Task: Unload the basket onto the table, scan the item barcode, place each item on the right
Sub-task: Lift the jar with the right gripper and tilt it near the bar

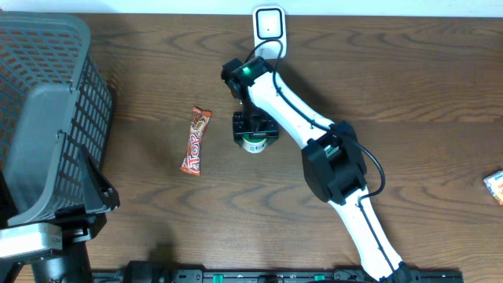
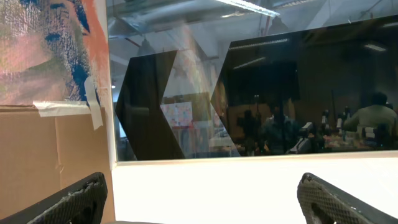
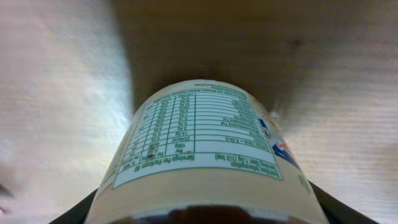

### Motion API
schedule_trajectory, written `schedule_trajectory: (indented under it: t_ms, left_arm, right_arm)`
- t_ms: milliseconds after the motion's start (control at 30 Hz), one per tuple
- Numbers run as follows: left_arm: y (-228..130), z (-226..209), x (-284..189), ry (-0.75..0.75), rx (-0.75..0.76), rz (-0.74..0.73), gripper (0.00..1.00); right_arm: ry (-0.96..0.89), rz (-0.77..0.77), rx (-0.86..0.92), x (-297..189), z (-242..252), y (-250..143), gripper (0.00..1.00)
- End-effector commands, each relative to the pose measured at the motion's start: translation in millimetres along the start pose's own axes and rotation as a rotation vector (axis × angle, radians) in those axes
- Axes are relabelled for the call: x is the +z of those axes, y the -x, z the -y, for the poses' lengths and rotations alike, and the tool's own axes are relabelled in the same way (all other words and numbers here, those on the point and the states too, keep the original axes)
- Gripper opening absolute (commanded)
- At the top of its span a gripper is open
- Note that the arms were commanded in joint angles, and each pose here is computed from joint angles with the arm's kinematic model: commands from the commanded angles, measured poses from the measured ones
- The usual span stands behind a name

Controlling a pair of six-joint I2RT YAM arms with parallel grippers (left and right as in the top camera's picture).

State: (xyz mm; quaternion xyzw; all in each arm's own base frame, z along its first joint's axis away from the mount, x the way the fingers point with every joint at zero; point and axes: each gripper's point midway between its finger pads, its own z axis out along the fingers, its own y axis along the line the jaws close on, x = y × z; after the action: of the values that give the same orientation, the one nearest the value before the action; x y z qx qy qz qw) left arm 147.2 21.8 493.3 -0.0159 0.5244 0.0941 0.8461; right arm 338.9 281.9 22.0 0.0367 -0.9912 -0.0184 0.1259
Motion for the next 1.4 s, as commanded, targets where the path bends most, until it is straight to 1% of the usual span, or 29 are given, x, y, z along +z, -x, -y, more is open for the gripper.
schedule_trajectory:
  t_ms: [0, 233, 433, 833, 1000, 1100, 1167, 1267, 1367]
  left_arm:
    - [3.8, -3.9, -3.1, 0.018, 0.006, 0.010, 0.98]
    - [2.4, -3.7, -3.1, 0.017, 0.006, 0.005, 0.98]
    - [2.4, -3.6, -3.1, 0.017, -0.021, 0.005, 0.98]
    - [2.9, -0.5, -3.1, -0.002, -0.032, 0.007, 0.98]
    - [0.1, 0.0, -3.1, -0.004, -0.030, -0.004, 0.98]
    - [-0.7, 0.1, -3.1, -0.004, -0.029, -0.007, 0.98]
    - [-0.8, 0.2, -3.1, -0.004, -0.029, -0.007, 0.98]
    - [-2.0, 0.5, -3.0, -0.005, -0.029, -0.011, 0.98]
    - [-4.6, 0.9, -2.5, -0.006, -0.028, -0.017, 0.98]
  right_arm:
    - [0.103, -0.079, -0.087, -5.3, -4.0, -8.7, 0.56]
    - [0.293, -0.223, -0.163, -19.9, -7.2, -30.4, 0.51]
    - [0.297, -0.274, -0.163, -24.7, 6.0, -38.2, 0.52]
    - [0.328, -0.282, -0.186, -26.7, 1.6, -40.7, 0.52]
    - [0.340, -0.286, -0.185, -27.6, -0.5, -41.5, 0.50]
    - [0.343, -0.285, -0.182, -27.9, 0.2, -40.9, 0.47]
    - [0.355, -0.288, -0.181, -28.7, -1.6, -41.4, 0.47]
    - [0.403, -0.291, -0.198, -31.4, -11.3, -43.2, 0.47]
    - [0.509, -0.293, -0.239, -39.5, -29.4, -46.0, 0.46]
